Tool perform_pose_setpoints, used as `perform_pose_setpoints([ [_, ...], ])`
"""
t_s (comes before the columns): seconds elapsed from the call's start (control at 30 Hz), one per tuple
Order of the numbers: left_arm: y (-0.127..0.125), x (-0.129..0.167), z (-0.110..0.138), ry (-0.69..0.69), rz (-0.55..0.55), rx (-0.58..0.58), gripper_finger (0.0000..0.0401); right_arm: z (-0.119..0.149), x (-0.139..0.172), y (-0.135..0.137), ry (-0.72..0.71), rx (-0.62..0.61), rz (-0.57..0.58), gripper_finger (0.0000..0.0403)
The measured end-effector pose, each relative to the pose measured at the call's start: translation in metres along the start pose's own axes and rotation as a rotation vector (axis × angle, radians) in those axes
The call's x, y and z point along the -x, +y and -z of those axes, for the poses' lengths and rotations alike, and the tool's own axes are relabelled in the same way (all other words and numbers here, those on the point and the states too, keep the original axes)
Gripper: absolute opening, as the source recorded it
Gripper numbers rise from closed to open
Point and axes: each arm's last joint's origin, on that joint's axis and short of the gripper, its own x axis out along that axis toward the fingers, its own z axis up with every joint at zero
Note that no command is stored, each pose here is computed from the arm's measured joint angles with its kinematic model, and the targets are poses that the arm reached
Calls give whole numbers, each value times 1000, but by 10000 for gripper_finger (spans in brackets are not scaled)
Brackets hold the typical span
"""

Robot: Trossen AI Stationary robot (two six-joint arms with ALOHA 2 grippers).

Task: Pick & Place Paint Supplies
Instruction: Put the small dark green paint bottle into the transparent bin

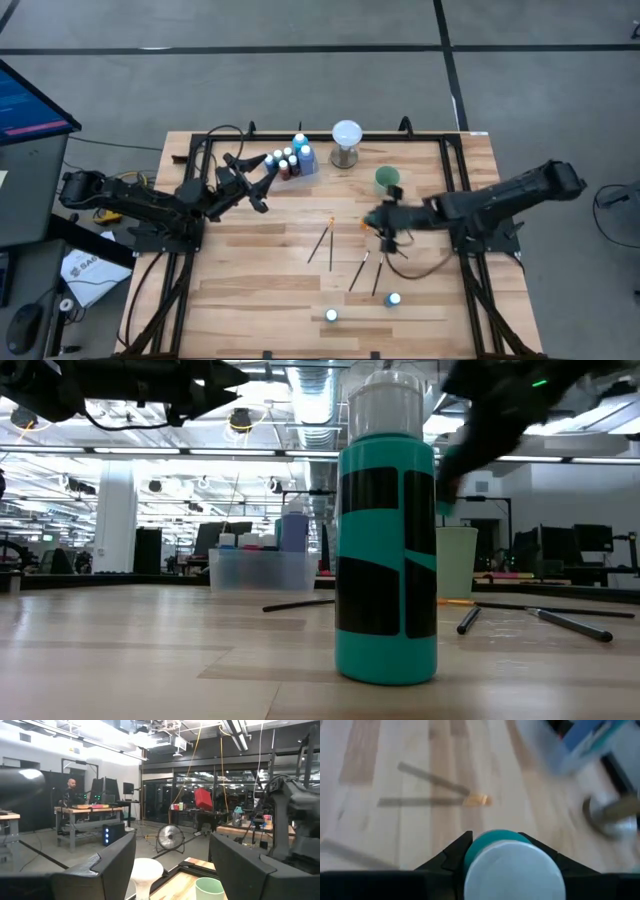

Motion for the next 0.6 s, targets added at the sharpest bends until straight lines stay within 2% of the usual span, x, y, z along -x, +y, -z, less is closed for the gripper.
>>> perform_pose_setpoints([
  [0.13,0,0,-1,-4,-2,3,250,-15,-36,-21,-49,14,-11,139],
  [0.33,0,0,-1,-7,-2,29,250,-44,-87,-39,20,42,7,140],
  [0.6,0,0,-1,-6,-2,31,250,-75,-146,-49,125,58,-76,140],
])
